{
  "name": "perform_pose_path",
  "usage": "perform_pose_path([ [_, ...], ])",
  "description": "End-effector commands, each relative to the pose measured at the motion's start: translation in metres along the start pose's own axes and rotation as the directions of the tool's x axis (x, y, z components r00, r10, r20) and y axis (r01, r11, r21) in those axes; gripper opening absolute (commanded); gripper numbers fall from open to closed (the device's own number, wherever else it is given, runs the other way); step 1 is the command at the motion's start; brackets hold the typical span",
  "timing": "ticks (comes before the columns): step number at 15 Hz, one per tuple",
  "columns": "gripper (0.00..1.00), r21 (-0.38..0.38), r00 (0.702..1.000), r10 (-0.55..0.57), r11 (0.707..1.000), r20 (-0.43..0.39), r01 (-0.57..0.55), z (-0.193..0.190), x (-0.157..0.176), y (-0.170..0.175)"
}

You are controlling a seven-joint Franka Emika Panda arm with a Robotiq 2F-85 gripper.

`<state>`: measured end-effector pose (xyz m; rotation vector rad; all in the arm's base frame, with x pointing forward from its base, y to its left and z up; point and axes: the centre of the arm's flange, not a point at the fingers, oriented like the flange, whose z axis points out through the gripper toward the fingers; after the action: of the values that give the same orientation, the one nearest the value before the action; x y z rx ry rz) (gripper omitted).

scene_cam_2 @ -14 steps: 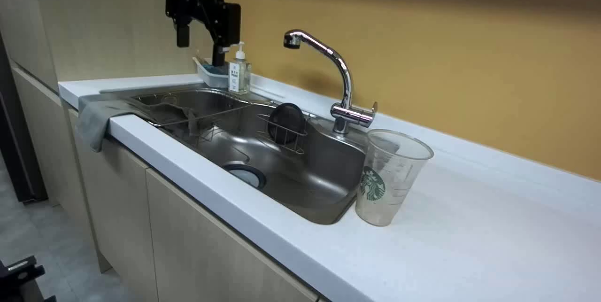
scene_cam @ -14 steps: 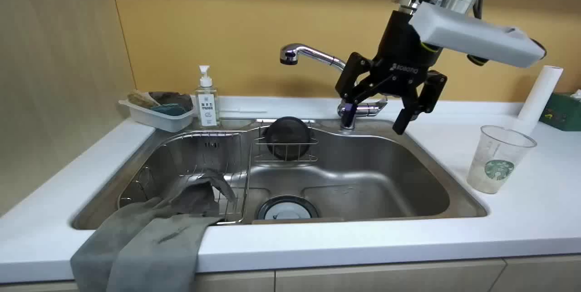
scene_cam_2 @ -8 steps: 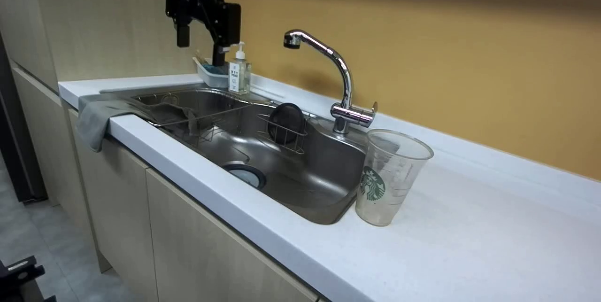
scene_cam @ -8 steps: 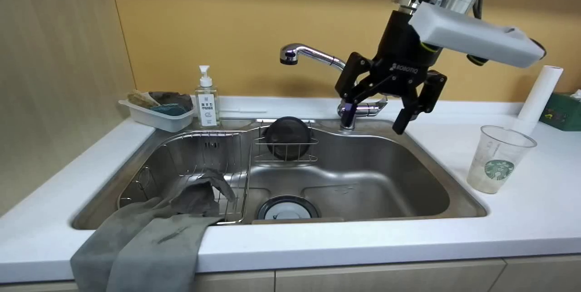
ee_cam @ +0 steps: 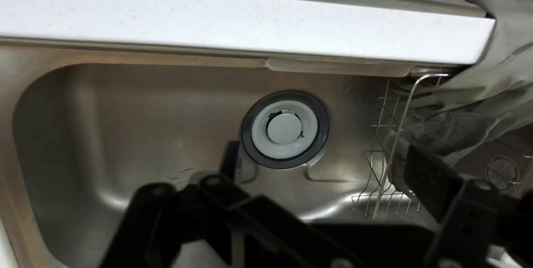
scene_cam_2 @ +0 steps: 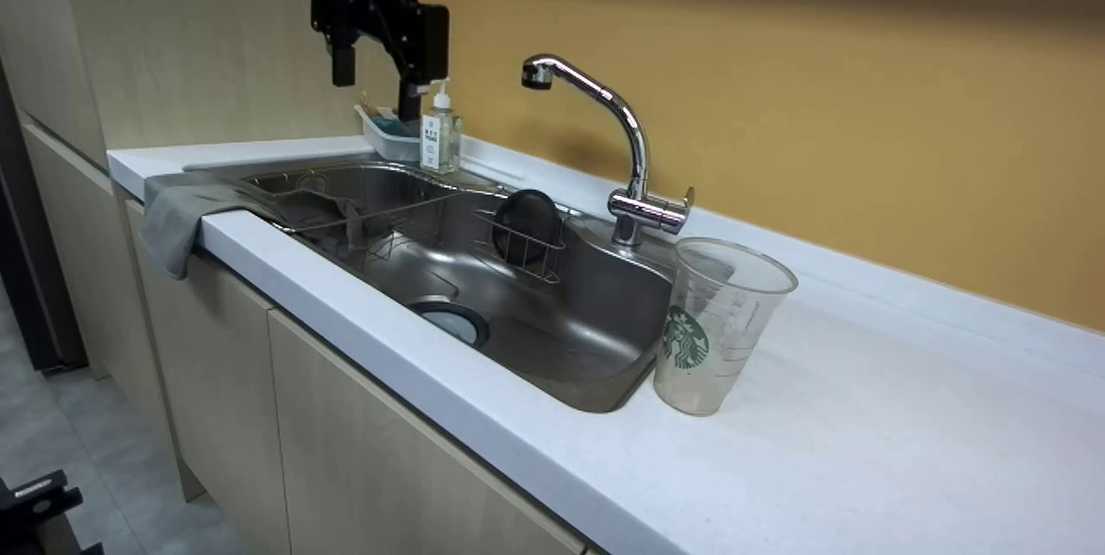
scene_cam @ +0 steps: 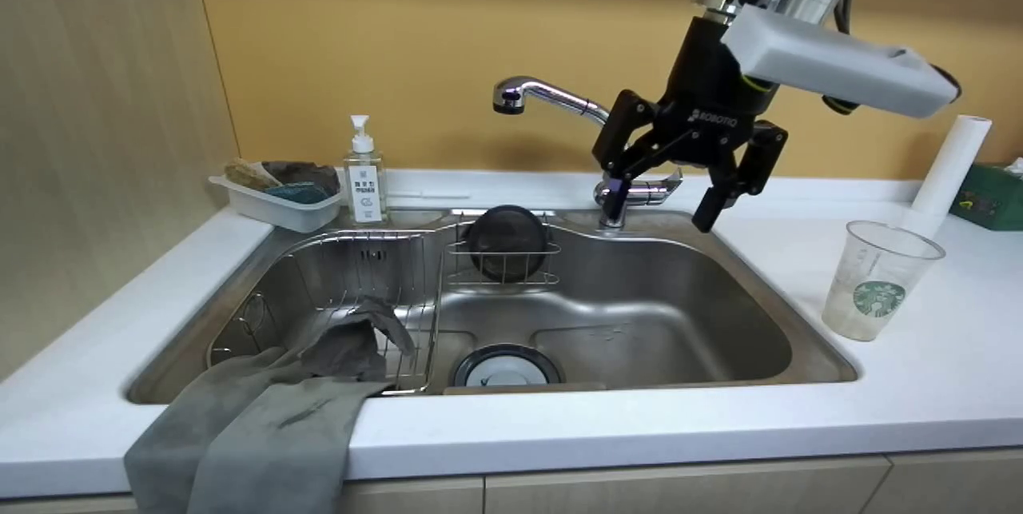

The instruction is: Put the cup in the sink

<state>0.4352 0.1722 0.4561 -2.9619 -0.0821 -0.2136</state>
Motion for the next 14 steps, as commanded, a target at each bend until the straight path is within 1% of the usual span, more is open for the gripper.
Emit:
perform_pose_path([
  [1,1.00,-0.075,0.996,0.006,0.997,-0.085,-0.013,-0.019,0.010,0.032],
  [6,1.00,-0.237,0.991,0.007,0.971,-0.136,-0.039,-0.068,0.022,0.103],
  [8,1.00,-0.281,0.991,0.018,0.958,-0.131,-0.054,-0.089,0.022,0.129],
  [10,1.00,-0.296,0.995,0.041,0.953,-0.094,-0.067,-0.106,0.020,0.150],
  [11,1.00,-0.273,0.993,0.032,0.960,-0.113,-0.062,-0.084,0.016,0.140],
  [12,1.00,-0.272,0.993,0.036,0.960,-0.114,-0.066,-0.089,0.016,0.146],
  [14,1.00,-0.272,0.993,0.033,0.960,-0.110,-0.062,-0.087,0.016,0.146],
])
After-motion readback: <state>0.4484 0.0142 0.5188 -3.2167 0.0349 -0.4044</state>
